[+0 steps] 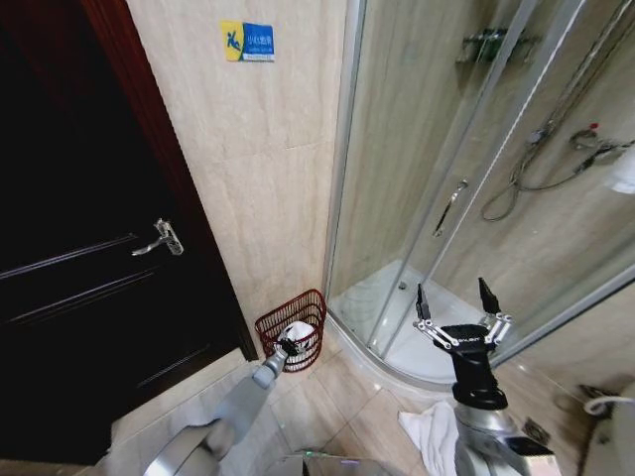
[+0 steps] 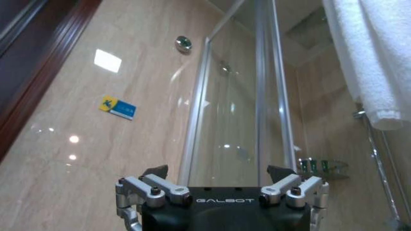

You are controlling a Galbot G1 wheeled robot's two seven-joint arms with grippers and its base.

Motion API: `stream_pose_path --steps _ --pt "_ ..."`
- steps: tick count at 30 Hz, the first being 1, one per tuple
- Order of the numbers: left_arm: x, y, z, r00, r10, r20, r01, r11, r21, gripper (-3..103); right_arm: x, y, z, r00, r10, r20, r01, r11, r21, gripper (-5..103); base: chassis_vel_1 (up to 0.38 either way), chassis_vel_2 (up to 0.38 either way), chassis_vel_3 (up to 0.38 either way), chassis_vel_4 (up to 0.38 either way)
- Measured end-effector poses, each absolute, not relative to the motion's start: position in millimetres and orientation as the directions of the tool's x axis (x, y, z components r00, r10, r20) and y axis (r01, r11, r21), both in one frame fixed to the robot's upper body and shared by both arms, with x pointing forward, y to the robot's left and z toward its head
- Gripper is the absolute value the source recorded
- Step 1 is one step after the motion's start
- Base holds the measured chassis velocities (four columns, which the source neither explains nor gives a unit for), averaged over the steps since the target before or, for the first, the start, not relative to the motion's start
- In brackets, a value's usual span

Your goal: Discard the used towel into the hamper.

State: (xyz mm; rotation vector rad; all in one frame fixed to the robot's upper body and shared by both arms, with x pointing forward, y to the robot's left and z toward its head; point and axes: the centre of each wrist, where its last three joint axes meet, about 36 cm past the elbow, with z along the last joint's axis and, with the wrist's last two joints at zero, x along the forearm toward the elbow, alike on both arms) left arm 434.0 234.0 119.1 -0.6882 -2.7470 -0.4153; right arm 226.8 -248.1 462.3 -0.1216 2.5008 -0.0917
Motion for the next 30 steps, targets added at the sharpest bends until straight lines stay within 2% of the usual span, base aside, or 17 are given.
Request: stream_pose_path --steps 4,7,13,22,30 --pt "420 243 127 -0.862 0.408 0.300 0.466 0.871 0.155 100 228 -251 463 -0.803 -0.091 -0.589 -0.054 0.995 -0.079 100 0.000 0.000 0.000 0.000" --pt "392 237 150 -0.894 0.348 0.281 0.387 0.917 0.094 100 229 -254 465 -0.810 -0.046 -0.585 -0.017 0.998 -0.055 100 0.000 0.000 0.000 0.000" --pt "353 234 193 -0.918 0.323 0.232 0.341 0.939 0.042 100 229 -251 464 -0.822 -0.023 -0.570 0.015 0.998 -0.062 100 0.000 0.000 0.000 0.000" --pt "319 274 245 -0.967 0.202 0.155 0.215 0.974 0.072 100 227 -253 476 -0.815 -0.003 -0.579 0.031 0.998 -0.050 100 0.000 0.000 0.000 0.000" --pt "279 268 281 -0.987 0.091 0.134 0.099 0.994 0.051 100 227 -256 486 -0.807 -0.002 -0.590 0.064 0.994 -0.091 100 0.000 0.000 0.000 0.000"
